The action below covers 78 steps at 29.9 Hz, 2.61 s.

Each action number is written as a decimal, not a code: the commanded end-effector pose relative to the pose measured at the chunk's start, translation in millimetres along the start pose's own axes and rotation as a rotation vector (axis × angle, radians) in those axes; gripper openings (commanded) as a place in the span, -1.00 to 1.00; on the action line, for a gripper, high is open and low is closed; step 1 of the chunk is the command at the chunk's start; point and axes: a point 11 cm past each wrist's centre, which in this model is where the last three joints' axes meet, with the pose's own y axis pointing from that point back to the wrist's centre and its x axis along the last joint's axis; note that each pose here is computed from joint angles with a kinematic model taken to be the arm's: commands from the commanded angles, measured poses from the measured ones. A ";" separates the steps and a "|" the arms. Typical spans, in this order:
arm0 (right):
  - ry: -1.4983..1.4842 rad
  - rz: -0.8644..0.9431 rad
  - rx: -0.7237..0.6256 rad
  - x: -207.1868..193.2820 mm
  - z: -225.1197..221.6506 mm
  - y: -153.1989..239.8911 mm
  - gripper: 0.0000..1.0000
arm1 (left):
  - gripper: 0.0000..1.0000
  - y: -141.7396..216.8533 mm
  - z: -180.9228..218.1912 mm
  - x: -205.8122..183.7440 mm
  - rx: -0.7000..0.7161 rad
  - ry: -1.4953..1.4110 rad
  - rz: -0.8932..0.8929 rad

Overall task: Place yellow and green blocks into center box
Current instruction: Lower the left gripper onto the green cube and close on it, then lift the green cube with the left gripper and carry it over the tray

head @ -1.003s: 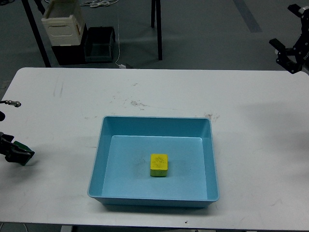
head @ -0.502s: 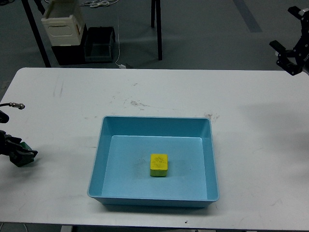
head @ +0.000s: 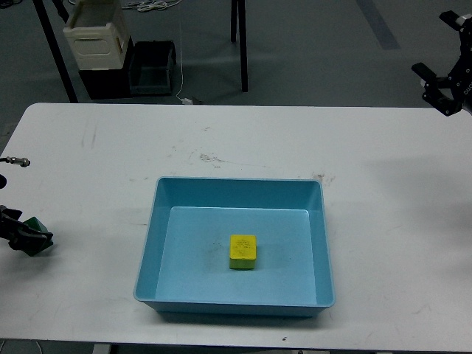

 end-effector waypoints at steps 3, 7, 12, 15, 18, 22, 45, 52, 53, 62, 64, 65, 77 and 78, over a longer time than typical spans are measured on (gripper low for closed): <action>-0.002 0.002 -0.005 0.4 2.4 1.4 1.00 | 0.85 -5.4 0.0 -13.4 -0.003 0.014 -0.019; -0.003 0.002 -0.008 0.4 3.5 1.9 1.00 | 0.69 -6.8 0.3 -13.0 -0.004 0.003 0.004; -0.003 0.003 -0.010 0.5 4.1 2.2 1.00 | 0.25 -6.9 -2.2 -7.6 0.004 -0.017 0.053; -0.004 0.003 -0.011 0.5 4.7 2.6 1.00 | 0.03 -8.9 -3.1 -12.9 0.005 -0.016 0.062; -0.006 0.005 -0.015 0.9 6.6 3.8 1.00 | -0.17 -12.0 -5.6 -25.0 0.011 -0.002 0.038; -0.006 0.006 -0.018 1.0 7.6 4.3 1.00 | -0.15 -10.3 -14.0 -29.7 0.036 0.011 0.030; -0.006 0.033 0.082 8.9 -22.5 -4.7 1.00 | -0.42 90.5 28.2 112.9 -0.154 0.027 0.445; 0.022 0.105 0.194 34.0 -64.2 -2.9 1.00 | -0.42 97.1 76.9 139.5 -0.267 -0.065 0.419; 0.031 0.119 0.196 39.1 -66.9 -0.3 1.00 | -0.42 95.3 81.6 142.1 -0.278 -0.070 0.404; 0.068 0.203 0.184 68.0 -67.7 11.7 0.99 | -0.43 64.5 157.8 179.0 -0.396 -0.249 0.334; 0.067 0.205 0.178 68.4 -65.3 12.8 1.00 | -0.43 60.1 171.6 184.7 -0.406 -0.297 0.331; 0.067 0.207 0.177 69.0 -64.6 13.3 1.00 | -0.43 59.0 177.4 188.1 -0.411 -0.316 0.332; 0.048 0.196 0.171 64.1 -56.5 9.2 1.00 | -0.42 46.2 239.4 209.5 -0.459 -0.507 0.322; 0.048 0.197 0.168 64.3 -55.3 9.8 1.00 | -0.42 43.0 244.5 209.0 -0.459 -0.528 0.315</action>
